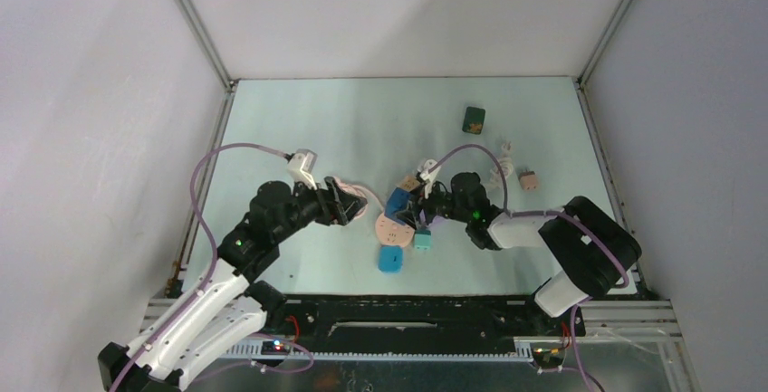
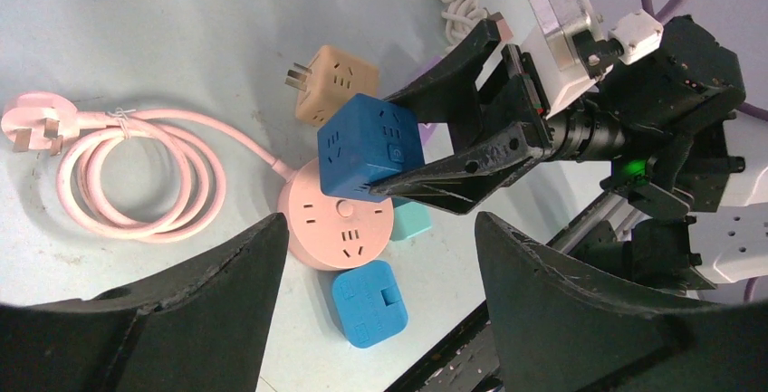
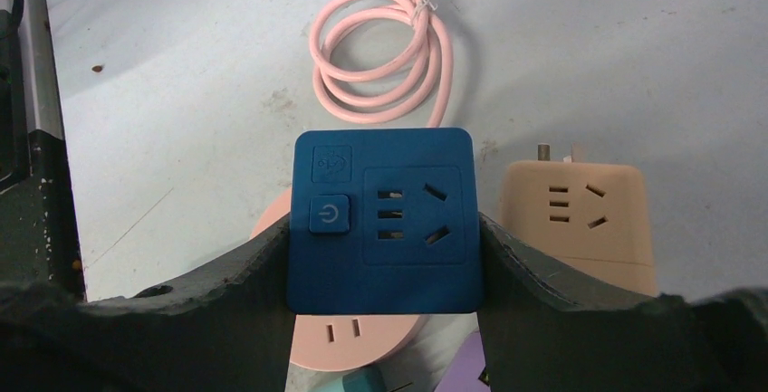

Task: Insert the plug
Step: Insert the plug into the socket.

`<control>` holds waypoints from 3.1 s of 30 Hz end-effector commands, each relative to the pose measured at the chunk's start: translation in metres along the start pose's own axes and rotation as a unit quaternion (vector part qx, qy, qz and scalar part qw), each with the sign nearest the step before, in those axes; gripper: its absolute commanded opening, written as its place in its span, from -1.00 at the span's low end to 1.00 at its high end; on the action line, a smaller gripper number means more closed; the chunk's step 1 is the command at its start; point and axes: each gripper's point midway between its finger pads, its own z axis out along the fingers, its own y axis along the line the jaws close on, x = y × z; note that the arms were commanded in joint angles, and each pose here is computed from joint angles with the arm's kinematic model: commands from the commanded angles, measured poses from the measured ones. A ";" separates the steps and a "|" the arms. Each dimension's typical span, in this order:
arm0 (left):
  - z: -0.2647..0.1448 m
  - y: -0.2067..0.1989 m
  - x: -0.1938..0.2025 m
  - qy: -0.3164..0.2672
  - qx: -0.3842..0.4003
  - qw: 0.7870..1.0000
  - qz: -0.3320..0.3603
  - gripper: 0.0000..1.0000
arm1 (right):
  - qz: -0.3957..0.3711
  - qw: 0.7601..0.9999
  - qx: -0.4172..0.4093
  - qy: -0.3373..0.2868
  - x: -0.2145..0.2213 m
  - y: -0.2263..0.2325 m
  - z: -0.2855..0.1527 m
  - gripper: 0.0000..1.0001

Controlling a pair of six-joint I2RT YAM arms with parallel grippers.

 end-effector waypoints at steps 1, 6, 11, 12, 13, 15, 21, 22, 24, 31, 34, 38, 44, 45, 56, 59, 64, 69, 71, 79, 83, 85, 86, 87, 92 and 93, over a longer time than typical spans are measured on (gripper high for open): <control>0.000 0.000 -0.001 -0.007 0.004 1.000 -0.004 0.59 | 0.004 0.998 0.005 0.065 0.024 -0.004 0.004 -1.00; 0.000 0.000 0.000 -0.007 0.003 1.000 -0.003 0.60 | -0.007 0.996 0.007 0.092 0.027 -0.004 0.004 -1.00; 0.001 0.000 -0.001 -0.007 0.004 1.000 -0.004 0.59 | -0.016 0.994 0.003 0.105 0.027 -0.001 0.003 -1.00; 0.002 0.000 0.000 -0.006 0.004 1.000 -0.005 0.59 | -0.016 0.994 0.002 0.106 0.026 -0.001 0.001 -1.00; 0.002 0.000 0.000 -0.006 0.003 1.000 -0.005 0.59 | -0.016 0.994 0.001 0.105 0.025 -0.001 0.000 -1.00; 0.002 0.000 0.000 -0.004 0.003 1.000 -0.007 0.59 | -0.015 0.994 0.001 0.104 0.023 -0.001 -0.002 -1.00; 0.004 0.001 0.002 -0.002 0.001 1.000 -0.012 0.59 | 0.008 0.990 0.000 0.137 0.042 -0.005 -0.002 -1.00; 0.004 0.002 0.002 -0.001 0.000 1.000 -0.013 0.59 | 0.013 0.989 -0.001 0.147 0.048 -0.007 0.000 -1.00; 0.005 0.001 0.002 0.000 0.000 1.000 -0.014 0.59 | 0.020 0.987 -0.004 0.162 0.055 -0.007 0.004 -1.00; 0.007 0.003 0.001 0.003 -0.008 1.000 -0.022 0.57 | 0.013 0.982 0.000 0.190 0.077 -0.004 0.010 -1.00; 0.009 0.002 -0.001 0.005 -0.008 1.000 -0.021 0.57 | 0.009 0.980 0.003 0.199 0.084 -0.002 0.012 -1.00; 0.010 0.002 -0.002 0.013 -0.012 1.000 -0.011 0.57 | 0.001 0.976 0.019 0.215 0.094 -0.004 0.010 -1.00; 0.014 0.001 -0.004 0.016 -0.012 1.000 -0.005 0.57 | 0.002 0.969 0.033 0.243 0.117 -0.006 0.003 -1.00; 0.014 0.001 -0.004 0.017 -0.011 1.000 -0.005 0.57 | 0.007 0.968 0.033 0.249 0.122 -0.006 0.003 -1.00; 0.014 0.000 -0.009 0.017 -0.013 1.000 0.011 0.57 | 0.040 0.952 0.029 0.303 0.160 0.000 -0.007 -1.00; 0.013 0.001 -0.009 0.018 -0.017 1.000 0.014 0.57 | 0.041 0.948 0.031 0.315 0.163 0.001 -0.010 -1.00; 0.012 0.006 -0.009 0.014 -0.032 0.999 0.008 0.57 | 0.035 0.948 0.023 0.314 0.156 0.004 -0.013 -1.00; 0.013 0.022 -0.009 0.021 -0.080 0.997 -0.007 0.52 | 0.034 0.957 0.003 0.289 0.135 0.013 -0.010 -1.00; 0.015 0.029 -0.010 0.026 -0.099 0.995 -0.016 0.48 | 0.035 0.960 -0.004 0.277 0.126 0.017 -0.008 -1.00; 0.035 0.034 -0.028 0.042 -0.103 0.993 -0.030 0.43 | 0.041 0.963 -0.017 0.266 0.108 0.023 -0.003 -0.63; 0.046 0.036 -0.031 0.063 -0.098 0.993 -0.018 0.44 | 0.040 0.972 -0.010 0.230 0.081 0.024 0.001 -0.13; 0.049 0.035 -0.032 0.070 -0.094 0.993 -0.016 0.45 | 0.044 0.978 -0.004 0.204 0.063 0.023 0.002 0.18; 0.051 0.034 -0.034 0.071 -0.090 0.993 -0.014 0.45 | 0.047 0.981 -0.002 0.190 0.052 0.022 0.002 0.34; 0.052 0.031 -0.036 0.070 -0.084 0.994 -0.013 0.46 | 0.049 0.984 0.001 0.172 0.039 0.021 0.001 0.47; 0.057 0.022 -0.038 0.066 -0.054 0.996 -0.006 0.49 | 0.060 0.991 0.013 0.120 -0.003 0.016 -0.010 0.99; 0.057 0.021 -0.038 0.067 -0.048 0.997 -0.005 0.50 | 0.059 0.992 0.015 0.113 -0.009 0.016 -0.013 0.99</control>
